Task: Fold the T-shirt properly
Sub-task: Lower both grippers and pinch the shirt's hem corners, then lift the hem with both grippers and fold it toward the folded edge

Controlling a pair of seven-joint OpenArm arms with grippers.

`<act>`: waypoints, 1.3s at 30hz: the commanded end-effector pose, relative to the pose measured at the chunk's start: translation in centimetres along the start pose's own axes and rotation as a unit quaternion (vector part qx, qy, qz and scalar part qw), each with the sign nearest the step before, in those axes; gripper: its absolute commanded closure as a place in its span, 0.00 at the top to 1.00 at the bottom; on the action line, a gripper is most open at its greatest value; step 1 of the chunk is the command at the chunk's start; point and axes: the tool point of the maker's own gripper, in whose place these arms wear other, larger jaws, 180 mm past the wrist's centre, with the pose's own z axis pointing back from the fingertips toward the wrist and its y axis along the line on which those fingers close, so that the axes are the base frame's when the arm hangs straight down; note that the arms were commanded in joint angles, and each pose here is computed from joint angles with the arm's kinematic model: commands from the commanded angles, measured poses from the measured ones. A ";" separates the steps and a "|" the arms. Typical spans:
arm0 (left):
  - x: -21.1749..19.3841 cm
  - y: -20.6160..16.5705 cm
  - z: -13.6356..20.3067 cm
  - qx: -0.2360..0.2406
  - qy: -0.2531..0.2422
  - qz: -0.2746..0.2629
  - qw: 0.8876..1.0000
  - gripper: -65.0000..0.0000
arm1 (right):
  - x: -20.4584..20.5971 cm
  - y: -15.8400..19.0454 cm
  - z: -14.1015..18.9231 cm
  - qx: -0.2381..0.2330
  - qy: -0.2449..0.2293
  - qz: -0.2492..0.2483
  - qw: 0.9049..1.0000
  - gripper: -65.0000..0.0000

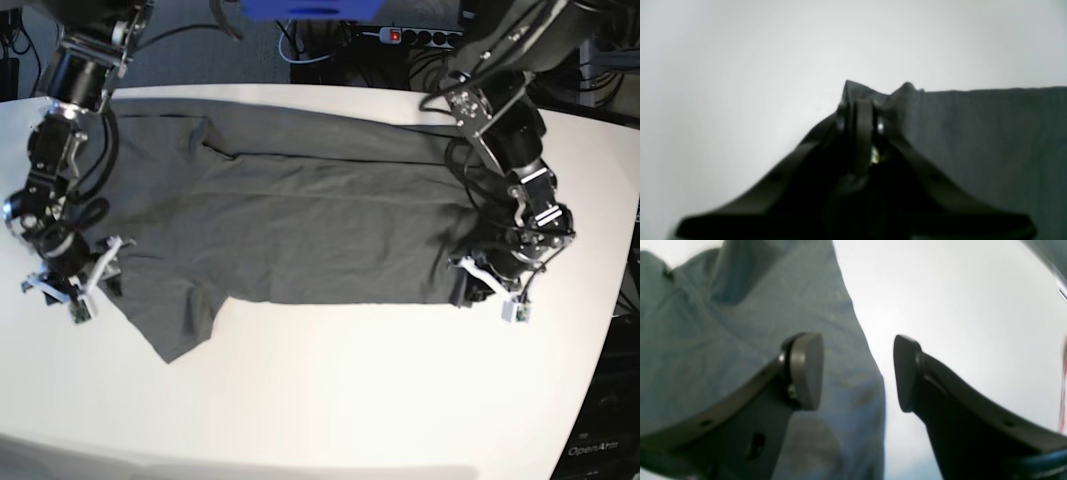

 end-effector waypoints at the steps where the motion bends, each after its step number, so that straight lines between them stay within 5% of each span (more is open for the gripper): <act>1: -9.0 0.7 1.4 0.021 0.188 -0.040 0.981 0.04 | 2.3 -1.4 -0.2 -0.010 -0.029 0.002 1.000 0.51; 17: -12.0 1.5 2.7 0.028 0.211 -0.036 0.976 0.04 | 4.8 -2.4 -8.0 0.061 -0.033 -0.107 0.992 0.52; 26: -11.4 2.8 4.0 0.054 0.199 -0.049 0.977 0.04 | 2.6 -0.6 -10.3 0.102 -0.051 -0.194 0.974 0.52; 39: -12.7 3.2 4.8 0.060 0.207 -0.051 0.975 0.04 | 1.6 -1.4 -9.9 0.099 -0.041 -0.167 0.980 0.52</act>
